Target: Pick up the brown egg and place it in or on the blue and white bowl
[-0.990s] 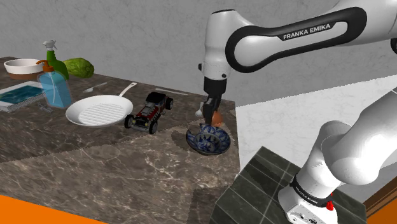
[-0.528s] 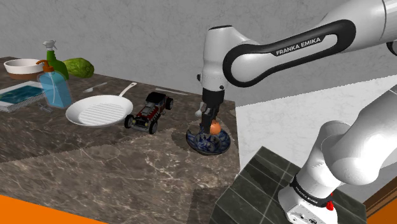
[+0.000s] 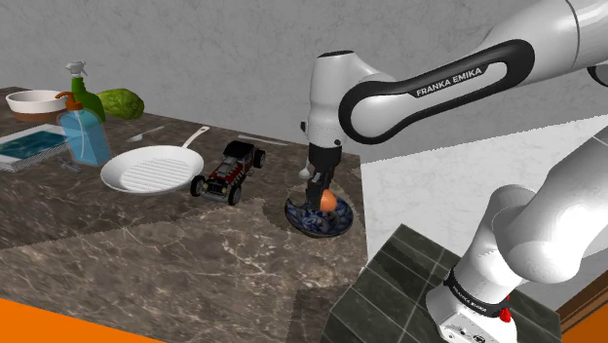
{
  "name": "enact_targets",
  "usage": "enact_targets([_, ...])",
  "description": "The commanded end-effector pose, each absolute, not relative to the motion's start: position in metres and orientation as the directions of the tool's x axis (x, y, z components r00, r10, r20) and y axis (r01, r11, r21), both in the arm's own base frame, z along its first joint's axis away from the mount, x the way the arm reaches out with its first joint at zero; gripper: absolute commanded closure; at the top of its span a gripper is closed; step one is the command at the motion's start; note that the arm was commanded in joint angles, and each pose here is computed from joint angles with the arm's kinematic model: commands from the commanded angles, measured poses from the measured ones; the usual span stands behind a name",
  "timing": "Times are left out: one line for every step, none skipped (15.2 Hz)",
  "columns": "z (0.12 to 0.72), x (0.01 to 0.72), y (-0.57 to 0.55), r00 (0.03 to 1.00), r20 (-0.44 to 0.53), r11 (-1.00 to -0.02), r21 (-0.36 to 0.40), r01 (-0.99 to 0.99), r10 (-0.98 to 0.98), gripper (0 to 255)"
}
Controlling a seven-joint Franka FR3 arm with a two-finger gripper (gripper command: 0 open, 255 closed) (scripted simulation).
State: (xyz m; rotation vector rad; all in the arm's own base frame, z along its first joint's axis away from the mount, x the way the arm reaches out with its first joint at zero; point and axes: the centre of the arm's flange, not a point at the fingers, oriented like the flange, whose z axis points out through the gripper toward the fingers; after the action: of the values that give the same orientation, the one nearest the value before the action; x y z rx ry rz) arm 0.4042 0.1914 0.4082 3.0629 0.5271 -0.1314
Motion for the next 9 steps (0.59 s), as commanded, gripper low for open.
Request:
enact_targets([0.4082, 0.4042, 0.1914, 0.939, -0.088, -0.942, 0.016, 0.335, 0.332, 255])
enact_targets([0.4082, 0.4043, 0.1914, 0.939, -0.088, -0.942, 0.016, 0.335, 0.332, 255])
enact_targets([0.4082, 0.4043, 0.1914, 0.939, -0.088, -0.942, 0.016, 0.335, 0.332, 255])
enact_targets([0.4082, 0.4043, 0.1914, 0.939, -0.088, -0.942, 0.016, 0.335, 0.332, 0])
enact_targets([0.4082, 0.4043, 0.1914, 0.939, -0.088, -0.942, 0.016, 0.335, 0.332, 0])
enact_targets([0.4082, 0.4043, 0.1914, 0.939, -0.088, -0.942, 0.016, 0.335, 0.332, 0])
enact_targets([0.4082, 0.4043, 0.1914, 0.939, -0.088, -0.942, 0.016, 0.335, 0.332, 0])
enact_targets([0.4082, 0.4043, 0.1914, 0.939, -0.088, -0.942, 0.016, 0.335, 0.332, 0])
enact_targets([0.4082, 0.4043, 0.1914, 0.939, -0.088, -0.942, 0.016, 0.335, 0.332, 0])
